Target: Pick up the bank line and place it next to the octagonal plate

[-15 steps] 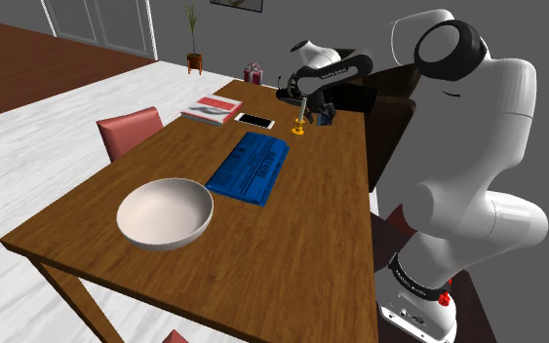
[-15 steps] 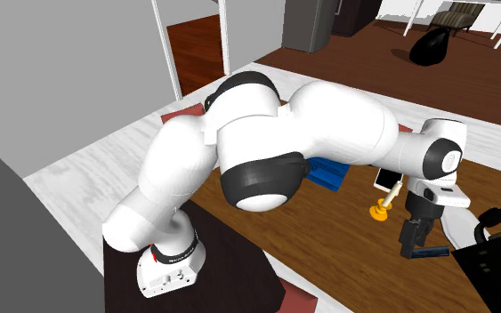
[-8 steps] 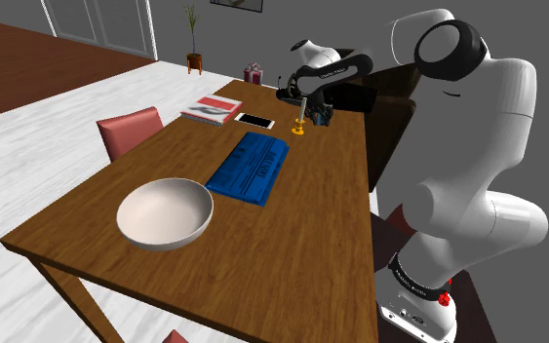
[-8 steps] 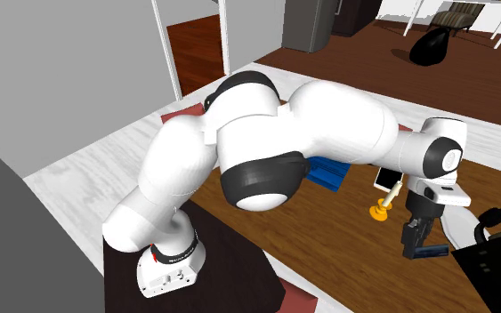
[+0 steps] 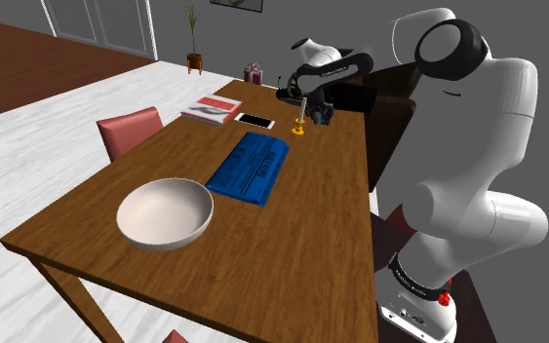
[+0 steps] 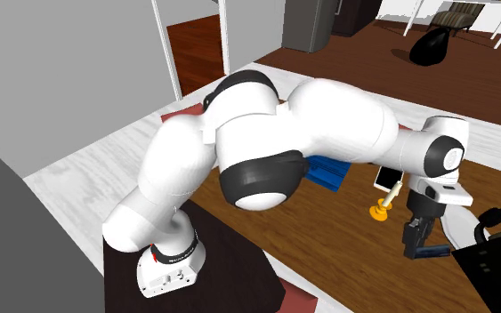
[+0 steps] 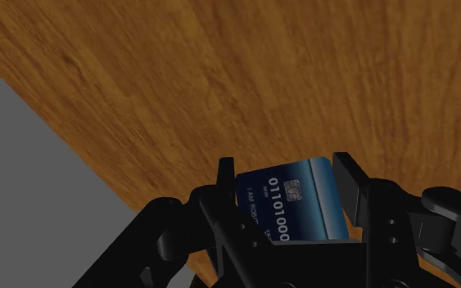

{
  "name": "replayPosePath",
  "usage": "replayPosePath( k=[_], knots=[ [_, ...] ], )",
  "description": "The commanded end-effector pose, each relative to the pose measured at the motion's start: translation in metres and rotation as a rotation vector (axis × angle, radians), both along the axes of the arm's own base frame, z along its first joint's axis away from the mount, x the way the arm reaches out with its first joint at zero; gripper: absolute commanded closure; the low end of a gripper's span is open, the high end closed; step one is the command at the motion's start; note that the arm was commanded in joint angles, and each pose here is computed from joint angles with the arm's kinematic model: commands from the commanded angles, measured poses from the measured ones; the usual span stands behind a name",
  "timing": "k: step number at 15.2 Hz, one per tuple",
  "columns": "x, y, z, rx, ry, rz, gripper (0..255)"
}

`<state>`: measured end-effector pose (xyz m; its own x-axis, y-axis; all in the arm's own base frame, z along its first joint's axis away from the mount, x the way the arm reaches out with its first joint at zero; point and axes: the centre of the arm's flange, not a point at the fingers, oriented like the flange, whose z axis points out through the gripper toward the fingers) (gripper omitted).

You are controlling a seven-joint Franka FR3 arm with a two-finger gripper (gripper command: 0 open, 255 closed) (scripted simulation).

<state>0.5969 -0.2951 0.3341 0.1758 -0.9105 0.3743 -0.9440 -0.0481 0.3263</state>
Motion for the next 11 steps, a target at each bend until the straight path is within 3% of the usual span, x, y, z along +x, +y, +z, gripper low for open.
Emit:
replayPosePath(
  k=[1, 11],
  knots=[
    [0.000, 0.000, 0.009, 0.000, 0.001, 0.000, 255],
    [0.000, 0.000, 0.062, 0.000, 0.001, 0.000, 255]
  ],
)
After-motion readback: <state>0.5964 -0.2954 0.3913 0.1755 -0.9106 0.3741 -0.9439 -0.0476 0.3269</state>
